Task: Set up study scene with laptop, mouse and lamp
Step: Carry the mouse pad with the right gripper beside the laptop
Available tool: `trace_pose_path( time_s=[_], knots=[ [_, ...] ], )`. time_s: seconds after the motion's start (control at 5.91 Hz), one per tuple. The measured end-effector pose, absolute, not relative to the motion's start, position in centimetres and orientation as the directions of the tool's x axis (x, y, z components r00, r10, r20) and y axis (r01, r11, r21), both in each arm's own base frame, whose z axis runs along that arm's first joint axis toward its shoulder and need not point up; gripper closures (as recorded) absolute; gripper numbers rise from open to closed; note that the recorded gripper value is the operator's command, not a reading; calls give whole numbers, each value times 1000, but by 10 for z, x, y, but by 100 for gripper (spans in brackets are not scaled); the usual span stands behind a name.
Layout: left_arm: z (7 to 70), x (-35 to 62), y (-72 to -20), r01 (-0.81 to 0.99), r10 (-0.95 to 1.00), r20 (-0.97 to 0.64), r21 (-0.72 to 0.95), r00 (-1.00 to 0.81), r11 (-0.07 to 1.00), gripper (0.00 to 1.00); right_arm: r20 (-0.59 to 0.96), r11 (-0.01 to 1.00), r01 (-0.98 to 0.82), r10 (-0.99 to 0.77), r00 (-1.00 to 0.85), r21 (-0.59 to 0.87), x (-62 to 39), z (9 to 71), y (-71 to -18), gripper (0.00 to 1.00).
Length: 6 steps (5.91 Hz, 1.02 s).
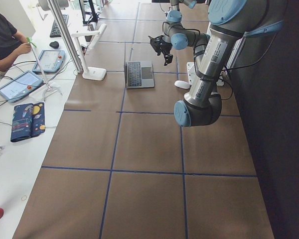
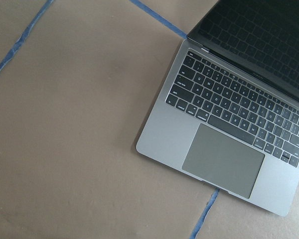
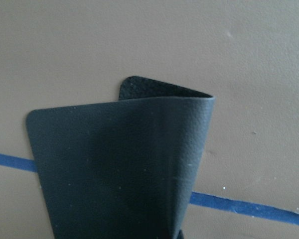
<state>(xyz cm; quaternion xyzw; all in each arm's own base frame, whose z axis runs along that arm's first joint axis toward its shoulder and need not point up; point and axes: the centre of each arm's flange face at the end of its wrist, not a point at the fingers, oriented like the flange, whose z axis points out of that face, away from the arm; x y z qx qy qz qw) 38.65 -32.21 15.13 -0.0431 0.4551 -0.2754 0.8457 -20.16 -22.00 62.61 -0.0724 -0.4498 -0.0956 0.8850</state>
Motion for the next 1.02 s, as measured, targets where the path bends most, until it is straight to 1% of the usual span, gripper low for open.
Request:
trace_pose_path(
  time_s=[0.34, 0.68, 1.02],
  knots=[
    [152, 387, -322, 428, -506, -745, -323, 435, 844, 0, 849, 981, 190, -128, 513, 33, -212, 585, -244, 100],
    [153, 389, -324, 430, -508, -742, -323, 438, 843, 0, 876, 983, 108, -181, 447, 148, -242, 539, -288, 100],
    [154, 389, -324, 431, -509, -739, -323, 441, 842, 0, 890, 973, 72, -230, 393, 220, -283, 498, -325, 100]
  ],
)
